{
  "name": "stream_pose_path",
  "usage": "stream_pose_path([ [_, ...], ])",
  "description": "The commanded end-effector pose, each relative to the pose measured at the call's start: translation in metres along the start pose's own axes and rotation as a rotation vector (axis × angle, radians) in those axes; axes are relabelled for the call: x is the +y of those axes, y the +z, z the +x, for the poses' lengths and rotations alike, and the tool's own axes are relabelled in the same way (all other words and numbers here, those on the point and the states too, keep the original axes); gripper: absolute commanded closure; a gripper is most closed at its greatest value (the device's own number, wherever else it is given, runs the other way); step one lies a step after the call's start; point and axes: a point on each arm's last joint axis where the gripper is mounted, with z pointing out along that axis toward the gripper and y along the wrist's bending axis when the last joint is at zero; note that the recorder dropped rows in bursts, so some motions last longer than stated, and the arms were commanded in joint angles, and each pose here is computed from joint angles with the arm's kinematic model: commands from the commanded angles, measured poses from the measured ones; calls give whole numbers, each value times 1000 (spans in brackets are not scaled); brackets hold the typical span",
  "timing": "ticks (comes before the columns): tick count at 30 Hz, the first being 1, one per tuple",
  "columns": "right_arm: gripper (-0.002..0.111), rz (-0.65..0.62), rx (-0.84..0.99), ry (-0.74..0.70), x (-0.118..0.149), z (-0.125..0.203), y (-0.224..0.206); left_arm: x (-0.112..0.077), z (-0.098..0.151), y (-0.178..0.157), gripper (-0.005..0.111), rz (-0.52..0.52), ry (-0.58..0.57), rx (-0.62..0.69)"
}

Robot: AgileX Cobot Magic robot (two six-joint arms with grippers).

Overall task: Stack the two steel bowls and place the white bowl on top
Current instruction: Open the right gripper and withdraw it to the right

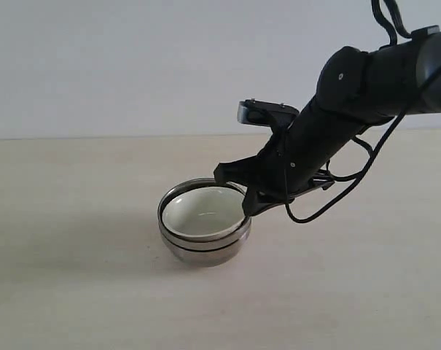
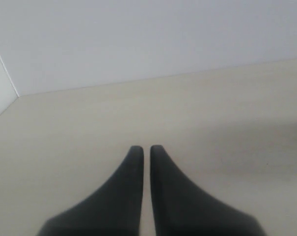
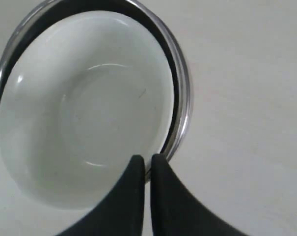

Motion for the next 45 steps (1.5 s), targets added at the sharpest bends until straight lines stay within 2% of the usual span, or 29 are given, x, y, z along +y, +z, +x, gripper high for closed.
stream_pose_path([
  [1, 108, 3, 10, -7, -1, 1, 6, 0, 0, 0, 103, -1, -17, -7],
  [9, 108, -1, -36, -15, 3, -4, -5, 0, 0, 0, 103, -1, -17, -7],
  [16, 108, 0, -107, -13, 3, -10, -32, 0, 0, 0, 103, -1, -17, -7],
  [21, 108, 62, -251, -16, 4, -5, -65, 0, 0, 0, 103, -1, -17, -7],
  [25, 108, 86, -435, -4, -1, 24, -91, 0, 0, 0, 103, -1, -17, -7],
  [29, 108, 106, -698, 78, -15, 88, -119, 0, 0, 0, 103, -1, -17, -7],
  [33, 108, 93, -808, 110, -21, 129, -135, 0, 0, 0, 103, -1, -17, -7],
  [45, 108, 34, -1005, 72, -21, 187, -174, 0, 0, 0, 103, -1, -17, -7],
])
